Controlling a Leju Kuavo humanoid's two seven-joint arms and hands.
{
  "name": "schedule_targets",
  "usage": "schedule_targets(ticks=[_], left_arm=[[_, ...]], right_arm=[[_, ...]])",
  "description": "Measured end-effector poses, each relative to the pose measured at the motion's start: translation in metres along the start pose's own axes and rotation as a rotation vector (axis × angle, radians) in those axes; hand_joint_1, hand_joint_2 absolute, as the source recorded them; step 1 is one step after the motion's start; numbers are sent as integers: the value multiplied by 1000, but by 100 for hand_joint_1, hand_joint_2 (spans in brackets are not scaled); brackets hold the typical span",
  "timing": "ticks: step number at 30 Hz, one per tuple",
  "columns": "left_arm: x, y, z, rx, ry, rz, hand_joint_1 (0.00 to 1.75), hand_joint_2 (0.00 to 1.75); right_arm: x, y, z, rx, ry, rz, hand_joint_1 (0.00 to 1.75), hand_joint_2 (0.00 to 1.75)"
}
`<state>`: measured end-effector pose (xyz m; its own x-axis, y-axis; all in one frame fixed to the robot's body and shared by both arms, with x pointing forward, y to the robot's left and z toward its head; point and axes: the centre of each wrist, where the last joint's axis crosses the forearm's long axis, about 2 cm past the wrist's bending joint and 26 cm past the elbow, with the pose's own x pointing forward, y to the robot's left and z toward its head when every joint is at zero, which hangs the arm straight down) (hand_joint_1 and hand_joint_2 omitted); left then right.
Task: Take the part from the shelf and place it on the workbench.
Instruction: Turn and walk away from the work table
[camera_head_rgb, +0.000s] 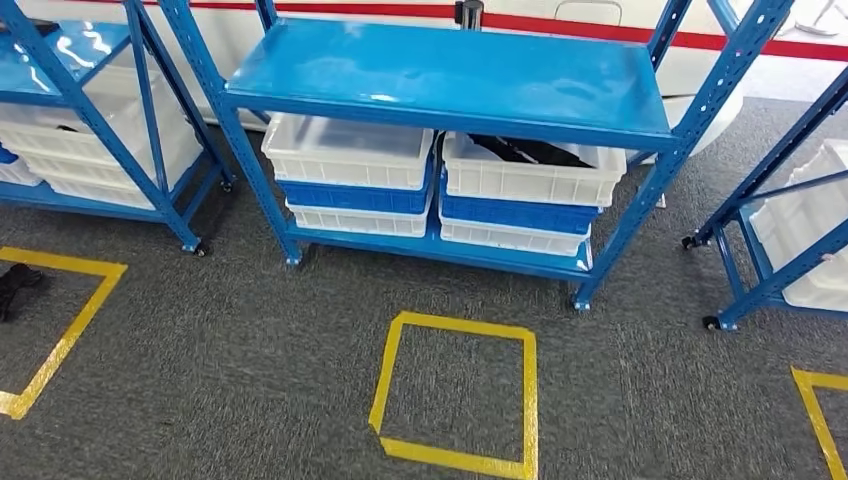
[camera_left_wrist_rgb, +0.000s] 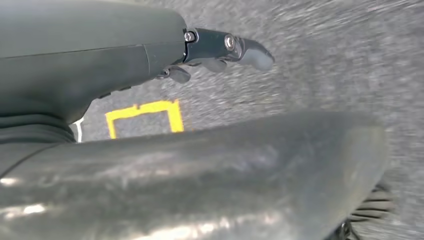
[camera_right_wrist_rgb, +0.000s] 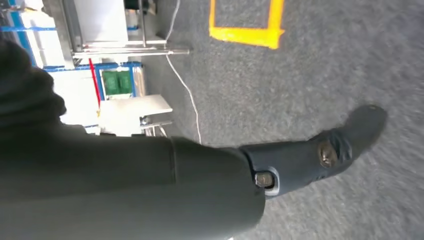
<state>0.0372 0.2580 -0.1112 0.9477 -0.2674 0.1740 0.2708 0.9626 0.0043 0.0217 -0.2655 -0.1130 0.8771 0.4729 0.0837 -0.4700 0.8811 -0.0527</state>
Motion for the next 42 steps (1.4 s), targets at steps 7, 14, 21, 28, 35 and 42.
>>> schedule_targets(ticks=[7, 14, 21, 28, 35, 42], left_arm=[[-1, 0, 0, 1, 7, 4, 0, 0], [0, -1, 0, -2, 8, 6, 0, 0], [0, -1, 0, -2, 8, 13, 0, 0], [1, -5, 0, -12, 6, 15, 0, 0], [2, -3, 0, -10, 5, 13, 0, 0], [-1, -3, 0, -9, 13, 14, 0, 0]], right_arm=[[0, 0, 0, 0, -1, 4, 0, 0], [3, -2, 0, -5, -6, 4, 0, 0], [0, -1, 0, -2, -1, 5, 0, 0], [-4, -2, 0, -4, 6, 6, 0, 0], [-1, -3, 0, -7, 0, 7, 0, 0], [-1, -1, 0, -2, 0, 5, 0, 0]])
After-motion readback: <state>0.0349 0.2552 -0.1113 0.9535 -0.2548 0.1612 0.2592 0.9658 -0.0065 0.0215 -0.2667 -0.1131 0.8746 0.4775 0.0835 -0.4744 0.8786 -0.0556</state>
